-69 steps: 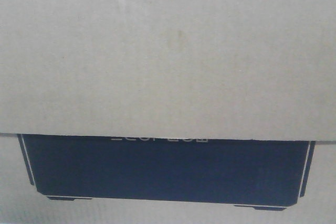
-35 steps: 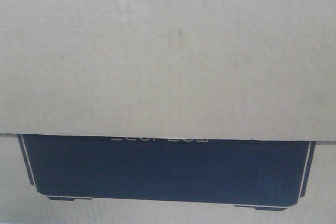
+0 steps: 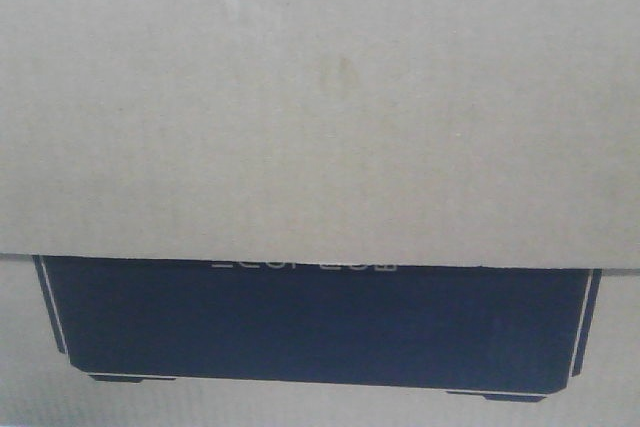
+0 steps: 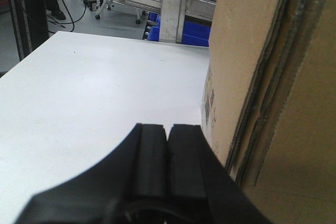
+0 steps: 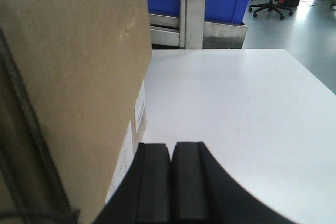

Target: Grab box from left shelf to table start

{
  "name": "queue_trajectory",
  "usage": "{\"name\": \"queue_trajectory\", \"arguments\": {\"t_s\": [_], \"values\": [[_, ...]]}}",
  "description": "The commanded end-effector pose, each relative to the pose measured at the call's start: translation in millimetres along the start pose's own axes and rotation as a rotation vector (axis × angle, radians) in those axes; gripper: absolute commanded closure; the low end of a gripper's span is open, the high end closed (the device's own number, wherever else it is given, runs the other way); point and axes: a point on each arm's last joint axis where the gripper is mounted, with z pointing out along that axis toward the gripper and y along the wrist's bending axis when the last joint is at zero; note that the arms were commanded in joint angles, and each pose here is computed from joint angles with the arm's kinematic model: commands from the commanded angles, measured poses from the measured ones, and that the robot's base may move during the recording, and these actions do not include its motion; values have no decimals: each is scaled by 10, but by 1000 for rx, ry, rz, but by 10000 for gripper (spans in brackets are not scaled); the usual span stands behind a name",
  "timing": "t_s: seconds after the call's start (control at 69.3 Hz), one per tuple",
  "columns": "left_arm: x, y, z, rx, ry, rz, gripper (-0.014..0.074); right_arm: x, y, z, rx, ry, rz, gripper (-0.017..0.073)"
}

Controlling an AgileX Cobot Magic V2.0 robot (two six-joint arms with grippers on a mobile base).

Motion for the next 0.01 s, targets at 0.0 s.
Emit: {"name": "queue_trajectory", "arguments": {"t_s": [0.0], "values": [[-78, -5, 2, 6, -75, -11, 694, -82, 2, -7, 0, -99, -2, 503]]}}
